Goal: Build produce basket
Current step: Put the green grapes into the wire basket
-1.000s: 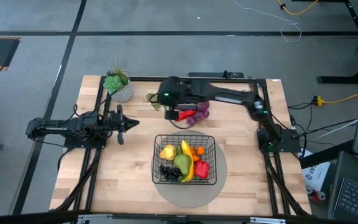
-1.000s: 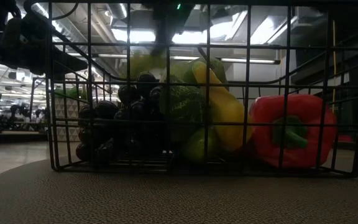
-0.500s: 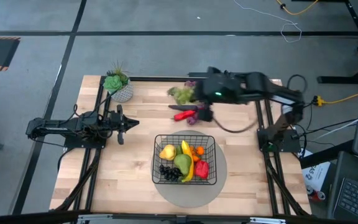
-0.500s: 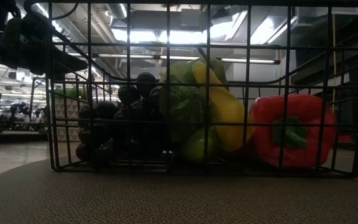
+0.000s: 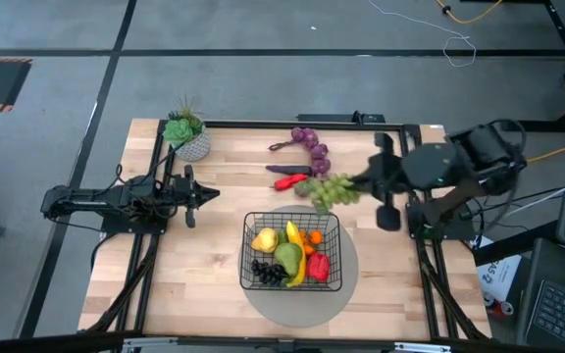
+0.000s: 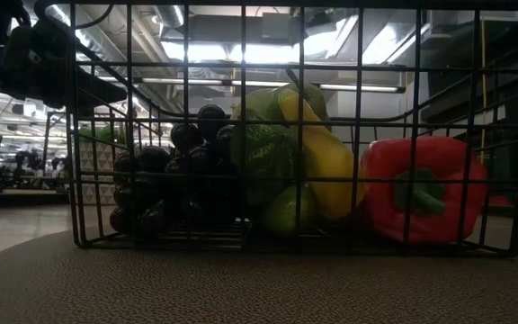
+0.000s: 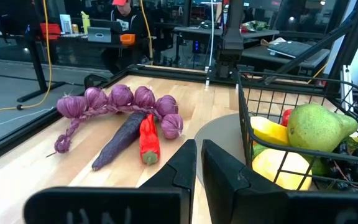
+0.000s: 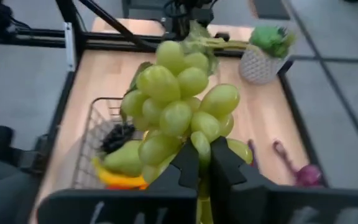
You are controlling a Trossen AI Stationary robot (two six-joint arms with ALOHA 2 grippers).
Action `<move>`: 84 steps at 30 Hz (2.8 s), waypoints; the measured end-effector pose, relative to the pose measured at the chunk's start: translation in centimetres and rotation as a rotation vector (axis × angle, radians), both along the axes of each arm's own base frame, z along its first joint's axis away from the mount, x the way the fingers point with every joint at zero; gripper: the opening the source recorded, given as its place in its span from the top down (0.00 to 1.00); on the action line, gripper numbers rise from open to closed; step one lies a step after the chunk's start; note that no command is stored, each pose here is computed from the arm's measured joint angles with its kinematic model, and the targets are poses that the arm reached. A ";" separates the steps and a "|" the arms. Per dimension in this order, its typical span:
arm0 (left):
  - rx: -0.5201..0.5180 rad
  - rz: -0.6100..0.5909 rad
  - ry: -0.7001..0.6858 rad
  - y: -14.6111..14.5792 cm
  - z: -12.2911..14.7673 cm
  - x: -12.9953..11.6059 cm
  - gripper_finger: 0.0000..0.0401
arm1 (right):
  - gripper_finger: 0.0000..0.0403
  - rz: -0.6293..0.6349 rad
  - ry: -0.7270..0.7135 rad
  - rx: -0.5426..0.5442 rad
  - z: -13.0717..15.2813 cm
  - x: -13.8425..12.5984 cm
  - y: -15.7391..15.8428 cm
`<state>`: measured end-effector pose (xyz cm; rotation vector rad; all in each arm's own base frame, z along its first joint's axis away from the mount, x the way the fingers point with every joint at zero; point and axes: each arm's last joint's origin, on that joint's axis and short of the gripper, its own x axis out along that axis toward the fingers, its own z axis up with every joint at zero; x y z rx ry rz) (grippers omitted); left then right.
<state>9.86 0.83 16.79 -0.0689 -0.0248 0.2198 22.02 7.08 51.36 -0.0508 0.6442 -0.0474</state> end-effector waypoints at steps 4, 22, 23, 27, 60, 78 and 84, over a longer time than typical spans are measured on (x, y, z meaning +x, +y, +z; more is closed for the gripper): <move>0.000 0.000 0.000 0.0 0.0 0.0 0.95 | 0.99 -0.015 0.046 0.075 -0.1 -2.0 0.8; 0.000 0.000 -0.001 0.0 0.0 0.0 0.95 | 0.99 -0.186 -0.028 -0.190 -0.5 -1.4 2.1; 0.000 0.000 -0.001 0.0 0.0 0.0 0.95 | 0.99 -0.169 -0.022 -0.220 -0.7 -0.6 2.3; 0.000 0.000 -0.001 0.0 0.0 0.0 0.95 | 0.99 -0.066 0.002 -0.300 -1.8 2.7 3.3; 0.000 0.000 -0.001 0.0 0.0 0.0 0.95 | 0.99 0.081 0.303 -0.068 -4.0 5.5 -5.4; 0.000 0.000 -0.001 0.0 0.0 0.0 0.95 | 0.99 0.249 0.431 0.002 -8.7 5.7 -2.7; 0.000 0.000 -0.001 0.0 0.0 0.0 0.95 | 0.99 0.267 0.343 0.012 -11.1 4.6 -2.0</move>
